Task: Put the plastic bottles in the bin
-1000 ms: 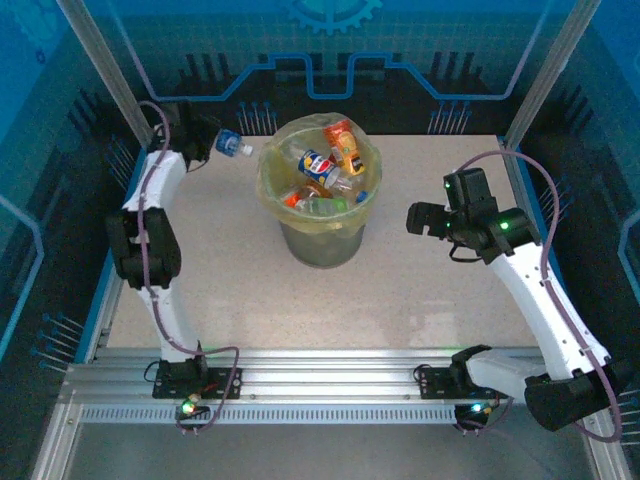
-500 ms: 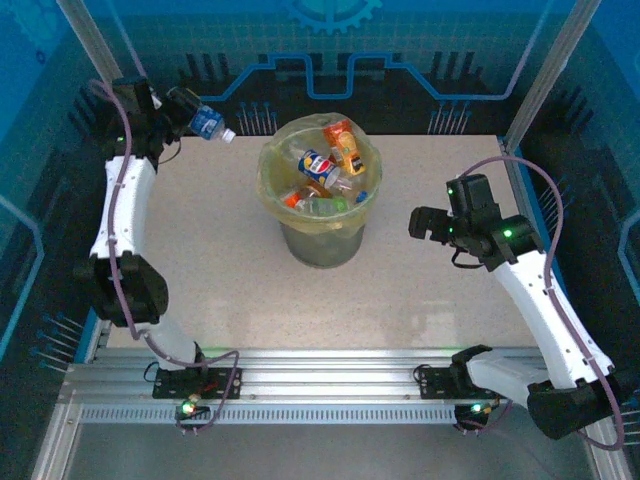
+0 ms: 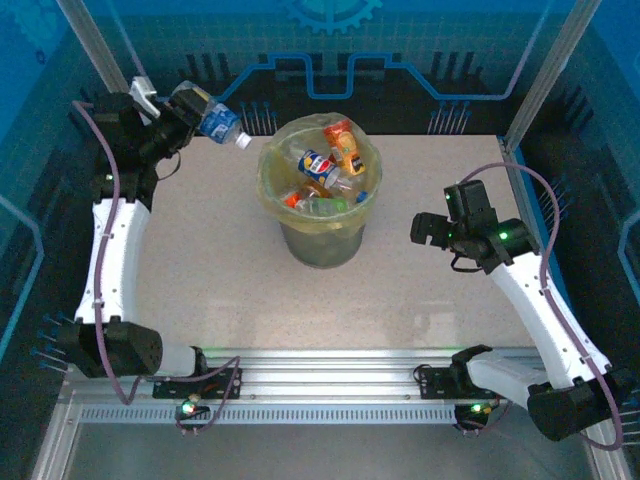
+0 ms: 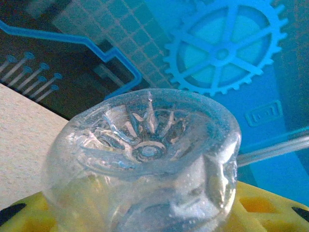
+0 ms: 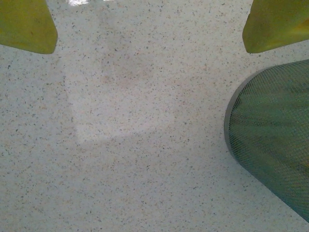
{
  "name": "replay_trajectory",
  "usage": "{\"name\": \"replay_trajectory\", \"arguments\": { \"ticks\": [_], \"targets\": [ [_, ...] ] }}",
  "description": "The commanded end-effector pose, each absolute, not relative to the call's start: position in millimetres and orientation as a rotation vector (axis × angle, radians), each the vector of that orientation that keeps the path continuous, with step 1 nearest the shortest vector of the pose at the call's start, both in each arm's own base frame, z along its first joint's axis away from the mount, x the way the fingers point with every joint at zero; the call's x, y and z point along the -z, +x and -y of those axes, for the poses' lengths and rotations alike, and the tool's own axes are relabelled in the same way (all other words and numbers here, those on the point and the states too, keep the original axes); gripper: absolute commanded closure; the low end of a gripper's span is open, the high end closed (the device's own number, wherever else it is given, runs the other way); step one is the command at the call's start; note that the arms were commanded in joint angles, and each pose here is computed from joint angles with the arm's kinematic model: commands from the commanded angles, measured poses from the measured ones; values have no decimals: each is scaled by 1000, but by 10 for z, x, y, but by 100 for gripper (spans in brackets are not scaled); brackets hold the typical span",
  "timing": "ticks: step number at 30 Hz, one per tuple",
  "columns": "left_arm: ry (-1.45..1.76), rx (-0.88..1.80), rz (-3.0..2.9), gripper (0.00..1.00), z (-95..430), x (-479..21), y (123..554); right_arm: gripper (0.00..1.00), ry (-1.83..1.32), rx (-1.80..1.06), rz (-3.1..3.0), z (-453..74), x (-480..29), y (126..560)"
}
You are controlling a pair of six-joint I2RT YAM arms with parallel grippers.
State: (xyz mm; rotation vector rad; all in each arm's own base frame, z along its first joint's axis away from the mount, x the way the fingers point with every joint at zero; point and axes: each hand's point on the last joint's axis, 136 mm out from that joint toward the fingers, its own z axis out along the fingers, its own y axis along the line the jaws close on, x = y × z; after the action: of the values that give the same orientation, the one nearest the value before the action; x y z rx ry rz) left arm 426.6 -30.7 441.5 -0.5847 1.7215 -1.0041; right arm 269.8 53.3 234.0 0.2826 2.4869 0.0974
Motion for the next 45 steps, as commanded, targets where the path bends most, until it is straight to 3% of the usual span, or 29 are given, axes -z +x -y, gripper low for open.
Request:
{"name": "replay_trajectory", "arguments": {
  "ticks": [1, 19, 45],
  "targets": [
    [-487, 1093, -1684, 58, 617, -4610, 4069, 0, 328, -93, -2460, -464, -2352, 2677],
    [-389, 1105, -1753, 60, 1648, -4356, 3819, 0, 352, -128, -2426, -431, -2333, 2525],
    [-639, 935, -1870, 56, 2102, -3311, 4028, 0, 351, -157, -2456, -490, -2189, 2538]
  ]
}}
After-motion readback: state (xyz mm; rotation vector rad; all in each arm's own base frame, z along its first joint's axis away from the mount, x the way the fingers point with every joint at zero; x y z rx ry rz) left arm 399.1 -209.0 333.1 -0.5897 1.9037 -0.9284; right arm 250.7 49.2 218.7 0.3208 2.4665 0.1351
